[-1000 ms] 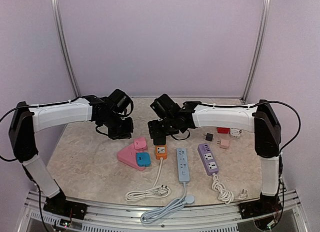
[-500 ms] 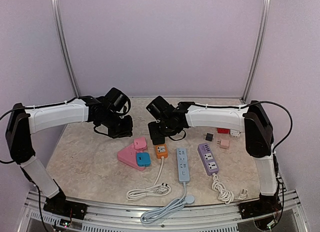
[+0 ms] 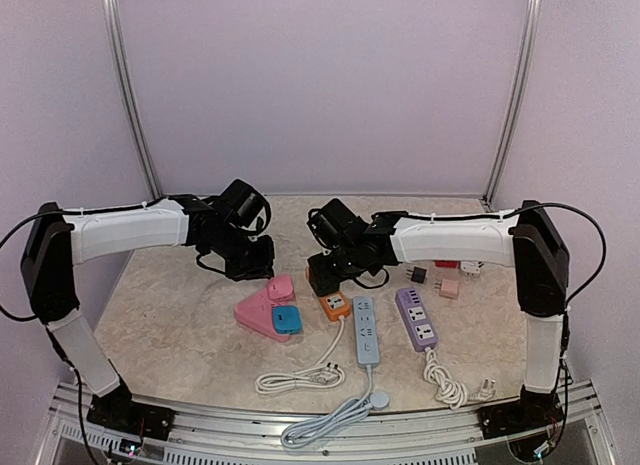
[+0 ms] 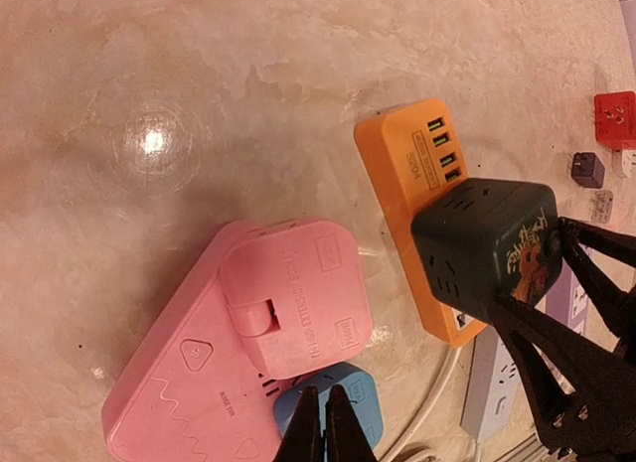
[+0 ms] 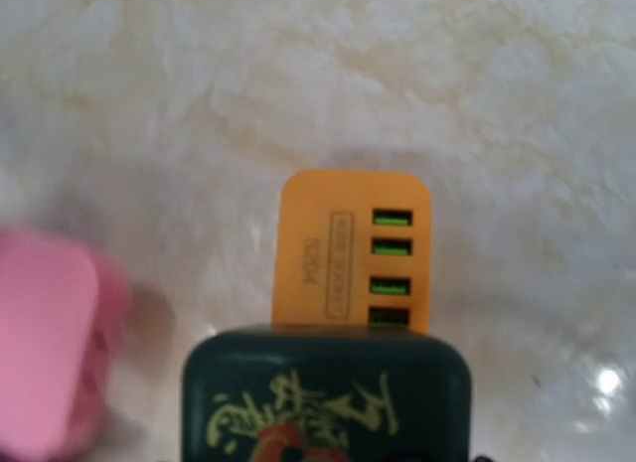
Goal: Pull the plug off the socket
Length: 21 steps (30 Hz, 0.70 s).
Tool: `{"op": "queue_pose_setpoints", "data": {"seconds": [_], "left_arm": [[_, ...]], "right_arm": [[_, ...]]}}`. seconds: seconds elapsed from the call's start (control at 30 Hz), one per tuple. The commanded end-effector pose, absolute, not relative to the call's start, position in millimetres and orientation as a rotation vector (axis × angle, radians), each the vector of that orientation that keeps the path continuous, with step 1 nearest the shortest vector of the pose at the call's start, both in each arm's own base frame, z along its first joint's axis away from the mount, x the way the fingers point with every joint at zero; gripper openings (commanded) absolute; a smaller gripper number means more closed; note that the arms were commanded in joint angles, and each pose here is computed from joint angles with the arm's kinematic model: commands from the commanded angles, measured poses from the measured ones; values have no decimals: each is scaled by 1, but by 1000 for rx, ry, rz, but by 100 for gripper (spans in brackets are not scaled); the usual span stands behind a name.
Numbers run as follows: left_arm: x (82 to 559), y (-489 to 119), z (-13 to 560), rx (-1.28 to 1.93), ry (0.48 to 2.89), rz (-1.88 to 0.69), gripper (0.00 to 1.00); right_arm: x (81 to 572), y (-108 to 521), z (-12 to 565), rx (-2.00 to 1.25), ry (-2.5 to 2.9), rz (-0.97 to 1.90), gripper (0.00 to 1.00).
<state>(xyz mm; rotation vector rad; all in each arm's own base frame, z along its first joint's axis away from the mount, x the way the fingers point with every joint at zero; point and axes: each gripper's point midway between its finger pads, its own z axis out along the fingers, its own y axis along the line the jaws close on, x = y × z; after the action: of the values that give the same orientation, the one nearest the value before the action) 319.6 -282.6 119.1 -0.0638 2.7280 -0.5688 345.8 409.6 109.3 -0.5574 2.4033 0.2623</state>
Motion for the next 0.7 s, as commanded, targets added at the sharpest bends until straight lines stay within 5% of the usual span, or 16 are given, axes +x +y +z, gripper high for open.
{"op": "queue_pose_setpoints", "data": {"seconds": [0.0, 0.67], "left_arm": [[329, -302, 125, -37, 2714, -648, 3], [341, -407, 83, 91, 2792, -899, 3]], "right_arm": [[320, 386, 109, -765, 2385, 206, 51], [266, 370, 102, -893, 2395, 327, 52]]}}
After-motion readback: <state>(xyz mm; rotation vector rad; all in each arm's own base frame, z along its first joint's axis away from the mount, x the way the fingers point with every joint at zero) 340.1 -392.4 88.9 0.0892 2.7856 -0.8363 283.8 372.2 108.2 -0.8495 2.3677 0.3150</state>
